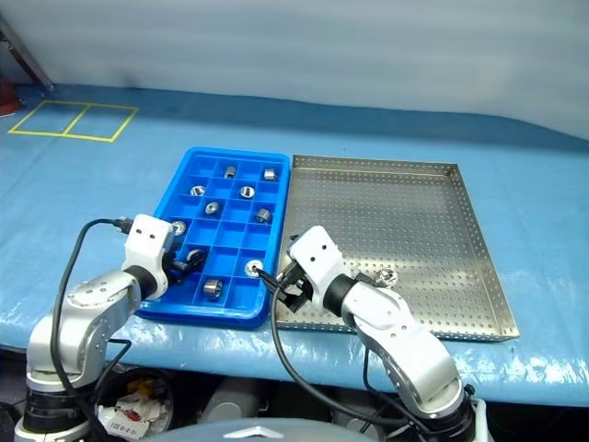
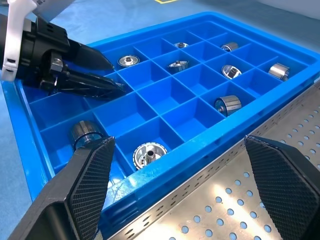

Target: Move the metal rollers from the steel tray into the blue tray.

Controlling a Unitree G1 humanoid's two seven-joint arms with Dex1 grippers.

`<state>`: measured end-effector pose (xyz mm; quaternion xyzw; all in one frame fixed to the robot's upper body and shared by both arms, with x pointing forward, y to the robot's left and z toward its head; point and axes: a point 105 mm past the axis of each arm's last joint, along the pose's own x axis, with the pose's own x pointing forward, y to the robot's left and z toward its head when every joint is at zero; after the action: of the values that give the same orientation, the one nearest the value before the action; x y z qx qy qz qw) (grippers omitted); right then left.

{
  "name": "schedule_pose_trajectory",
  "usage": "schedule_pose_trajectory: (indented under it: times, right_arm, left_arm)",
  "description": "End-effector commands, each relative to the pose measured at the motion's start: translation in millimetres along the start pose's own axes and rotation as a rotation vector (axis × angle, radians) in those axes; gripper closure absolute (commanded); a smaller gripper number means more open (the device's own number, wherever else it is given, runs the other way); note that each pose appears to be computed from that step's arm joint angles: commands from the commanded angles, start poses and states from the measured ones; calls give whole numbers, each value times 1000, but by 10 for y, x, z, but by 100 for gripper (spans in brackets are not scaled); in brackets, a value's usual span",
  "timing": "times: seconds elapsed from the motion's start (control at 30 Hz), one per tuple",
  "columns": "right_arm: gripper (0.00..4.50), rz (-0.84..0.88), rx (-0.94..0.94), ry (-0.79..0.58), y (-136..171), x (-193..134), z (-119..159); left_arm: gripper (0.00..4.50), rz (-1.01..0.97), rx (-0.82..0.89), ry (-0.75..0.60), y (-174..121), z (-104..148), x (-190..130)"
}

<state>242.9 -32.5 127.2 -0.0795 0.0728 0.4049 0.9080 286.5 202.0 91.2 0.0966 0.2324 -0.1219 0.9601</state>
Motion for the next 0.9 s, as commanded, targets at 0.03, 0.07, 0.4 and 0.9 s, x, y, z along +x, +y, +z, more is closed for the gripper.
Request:
schedule_pose_trajectory:
  times: [0.03, 0.07, 0.4, 0.9]
  right_arm:
    - [12, -51, -24, -64, -48, -103, 152]
    - [12, -67, -23, -64, -69, -128, 152]
    - [12, -387, 25, -1, -447, -606, -18]
    - [12, -652, 78, 50, -453, -1119, -326]
  left_arm:
    - [1, -71, 4, -127, -79, 308, -11]
    - [1, -89, 3, -164, -90, 388, -16]
    - [1, -445, 137, -445, -695, 1021, 149]
    - [1, -880, 316, -363, -1840, 1095, 604]
